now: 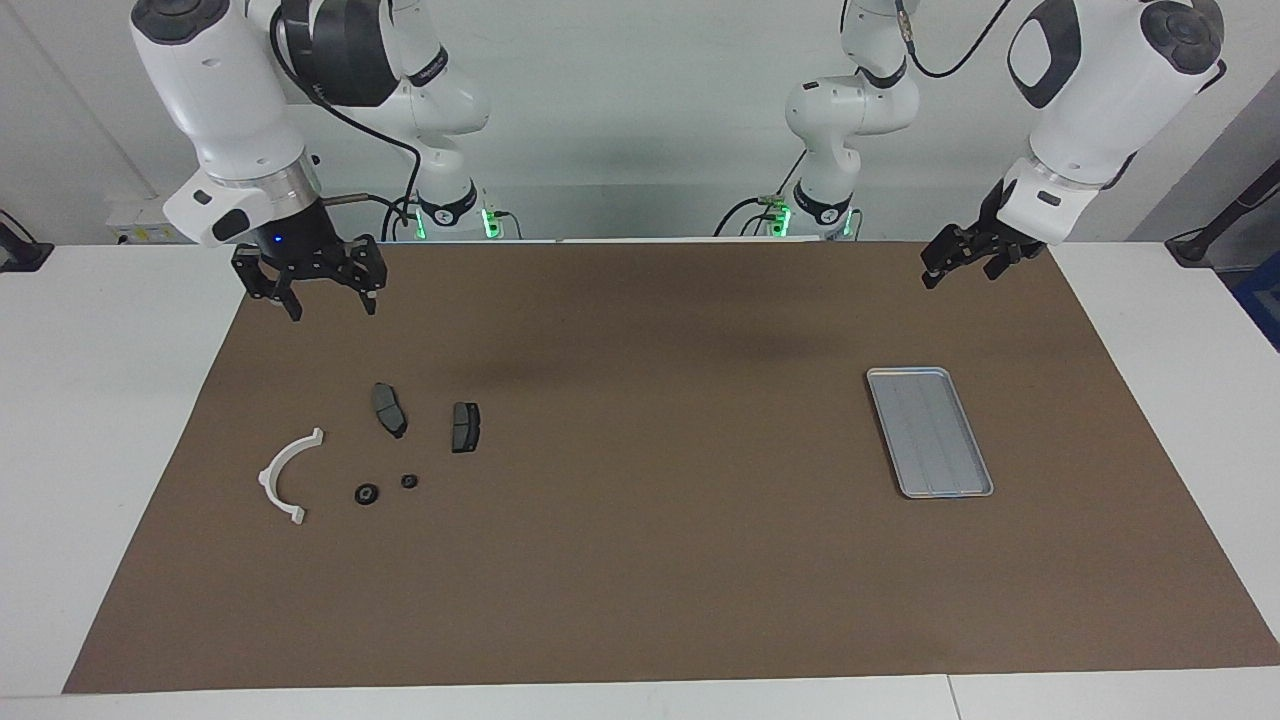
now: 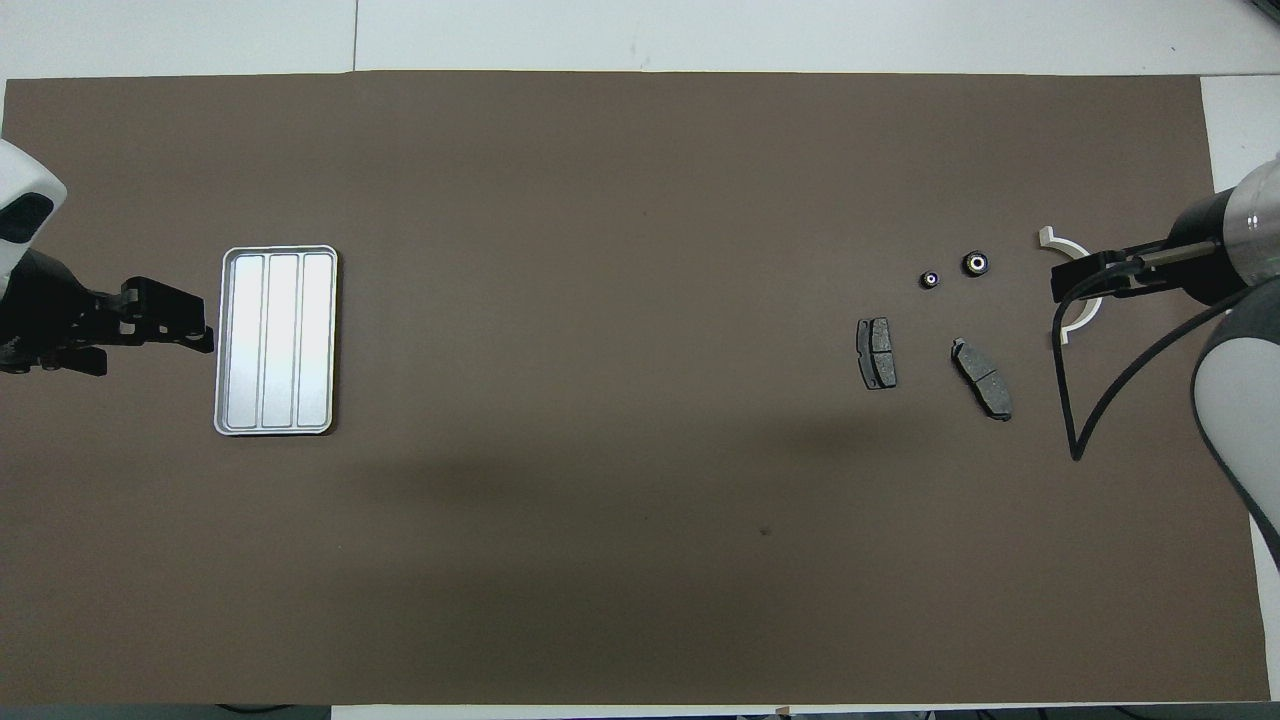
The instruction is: Place bearing gear from tray to pile
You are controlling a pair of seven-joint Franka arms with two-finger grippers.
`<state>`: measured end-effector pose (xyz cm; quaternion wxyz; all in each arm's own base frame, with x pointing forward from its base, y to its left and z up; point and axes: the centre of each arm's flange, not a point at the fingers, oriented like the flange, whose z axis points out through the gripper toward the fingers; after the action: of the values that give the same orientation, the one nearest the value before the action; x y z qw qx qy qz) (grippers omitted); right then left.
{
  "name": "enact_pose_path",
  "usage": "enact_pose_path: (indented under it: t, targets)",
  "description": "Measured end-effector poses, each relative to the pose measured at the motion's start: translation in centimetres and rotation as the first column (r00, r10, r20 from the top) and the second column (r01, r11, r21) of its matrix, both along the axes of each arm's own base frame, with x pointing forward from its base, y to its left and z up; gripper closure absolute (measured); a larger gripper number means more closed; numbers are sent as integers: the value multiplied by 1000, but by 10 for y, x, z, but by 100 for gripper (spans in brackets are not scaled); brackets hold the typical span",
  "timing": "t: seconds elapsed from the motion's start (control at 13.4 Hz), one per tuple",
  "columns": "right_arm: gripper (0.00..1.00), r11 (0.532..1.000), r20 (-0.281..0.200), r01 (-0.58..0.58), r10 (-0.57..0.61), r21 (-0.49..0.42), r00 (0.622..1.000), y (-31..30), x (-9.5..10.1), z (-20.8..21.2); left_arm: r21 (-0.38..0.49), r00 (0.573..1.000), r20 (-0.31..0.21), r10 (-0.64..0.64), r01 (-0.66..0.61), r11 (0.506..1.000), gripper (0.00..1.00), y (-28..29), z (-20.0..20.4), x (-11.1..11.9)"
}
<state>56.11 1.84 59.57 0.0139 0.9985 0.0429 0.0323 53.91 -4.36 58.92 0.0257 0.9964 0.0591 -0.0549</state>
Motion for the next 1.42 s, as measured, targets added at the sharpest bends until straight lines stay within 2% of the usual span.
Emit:
enact_pose_path:
  t: [0.3,0.37,0.52,0.82,1.05,1.42]
  targets:
    - [10,1000,-30,3,-4,-3,1000,1,-19,27,0,1000,0,0,0,1000,0,0,0,0]
    - [2,1000,-35,4,-4,-3,999,2,-23,36,0,1000,0,0,0,1000,0,0,0,0]
    - [0,1000,-41,-8,8,-4,999,1,-27,47,0,1000,0,0,0,1000,0,0,0,0]
    - [0,999,-54,-53,53,-4,997,-5,-28,47,0,1000,0,0,0,1000,0,0,0,0]
    - [0,999,-118,-52,52,-2,992,-5,-35,41,0,1000,0,0,0,1000,0,0,0,0]
    - [0,999,-125,-35,37,18,992,-10,-35,41,0,1000,0,0,0,1000,0,0,0,0]
